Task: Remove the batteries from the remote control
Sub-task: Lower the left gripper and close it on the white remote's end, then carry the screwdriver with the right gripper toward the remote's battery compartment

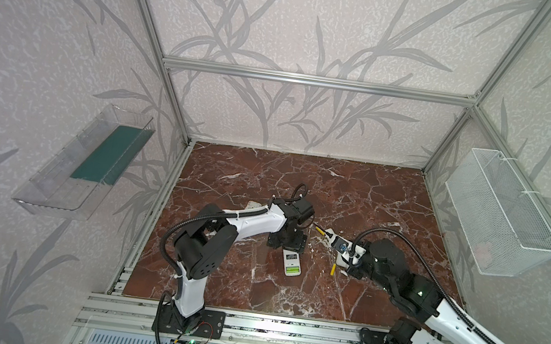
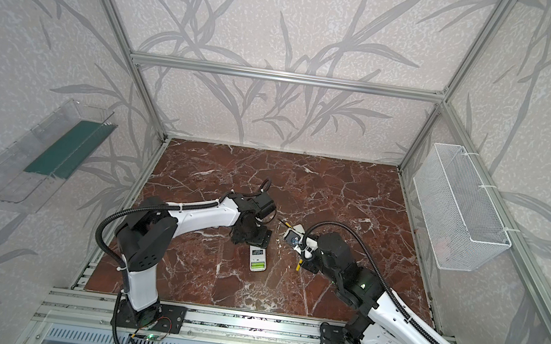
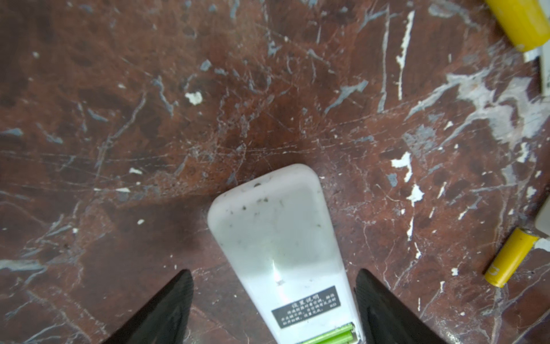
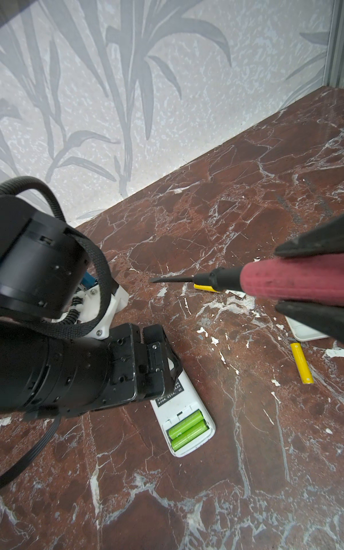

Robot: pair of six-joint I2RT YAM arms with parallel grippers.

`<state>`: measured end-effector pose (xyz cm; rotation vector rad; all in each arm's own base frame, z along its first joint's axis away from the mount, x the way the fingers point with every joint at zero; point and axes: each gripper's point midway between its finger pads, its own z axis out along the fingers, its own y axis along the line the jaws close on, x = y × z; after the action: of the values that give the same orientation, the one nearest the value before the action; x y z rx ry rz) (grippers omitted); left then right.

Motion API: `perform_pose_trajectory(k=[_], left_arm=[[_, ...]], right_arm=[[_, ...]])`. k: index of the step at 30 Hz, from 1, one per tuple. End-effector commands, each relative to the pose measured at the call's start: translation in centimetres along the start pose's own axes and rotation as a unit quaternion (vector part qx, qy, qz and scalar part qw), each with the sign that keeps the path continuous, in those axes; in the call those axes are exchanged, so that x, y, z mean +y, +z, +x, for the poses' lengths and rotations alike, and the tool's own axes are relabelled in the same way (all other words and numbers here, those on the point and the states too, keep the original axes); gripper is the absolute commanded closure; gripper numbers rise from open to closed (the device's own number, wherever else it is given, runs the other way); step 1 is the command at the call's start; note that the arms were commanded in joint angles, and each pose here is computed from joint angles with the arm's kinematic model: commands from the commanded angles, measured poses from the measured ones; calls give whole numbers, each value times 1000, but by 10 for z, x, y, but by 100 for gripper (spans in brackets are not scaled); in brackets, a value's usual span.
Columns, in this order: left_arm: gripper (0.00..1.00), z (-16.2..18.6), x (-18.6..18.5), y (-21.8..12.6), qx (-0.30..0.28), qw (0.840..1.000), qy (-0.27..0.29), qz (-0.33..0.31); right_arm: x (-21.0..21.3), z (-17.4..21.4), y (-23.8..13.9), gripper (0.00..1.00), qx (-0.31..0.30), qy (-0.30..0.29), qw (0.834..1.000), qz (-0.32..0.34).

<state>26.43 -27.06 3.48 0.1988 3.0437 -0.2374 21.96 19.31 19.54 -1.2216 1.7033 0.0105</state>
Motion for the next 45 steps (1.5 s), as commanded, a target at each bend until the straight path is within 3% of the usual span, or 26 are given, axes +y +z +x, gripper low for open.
perform_pose_trajectory(k=[1,12,27,36,45], left_arm=[[15,-5,-9,2,1,1000,-7,4],[19,-10,-12,20,16,999,13,-33],[52,-22,-2,26,30,990,84,-113],[54,-47,-2,18,15,978,171,-121],[54,-55,14,13,21,979,182,-91]], right_arm=[[-8,-12,-5,100,-19,2,1000,14],[-8,-12,-7,100,-23,4,1000,16],[-12,-13,-10,100,-25,8,999,25],[-15,-9,-15,100,-17,10,999,33],[-17,-2,-18,100,21,-7,999,43]])
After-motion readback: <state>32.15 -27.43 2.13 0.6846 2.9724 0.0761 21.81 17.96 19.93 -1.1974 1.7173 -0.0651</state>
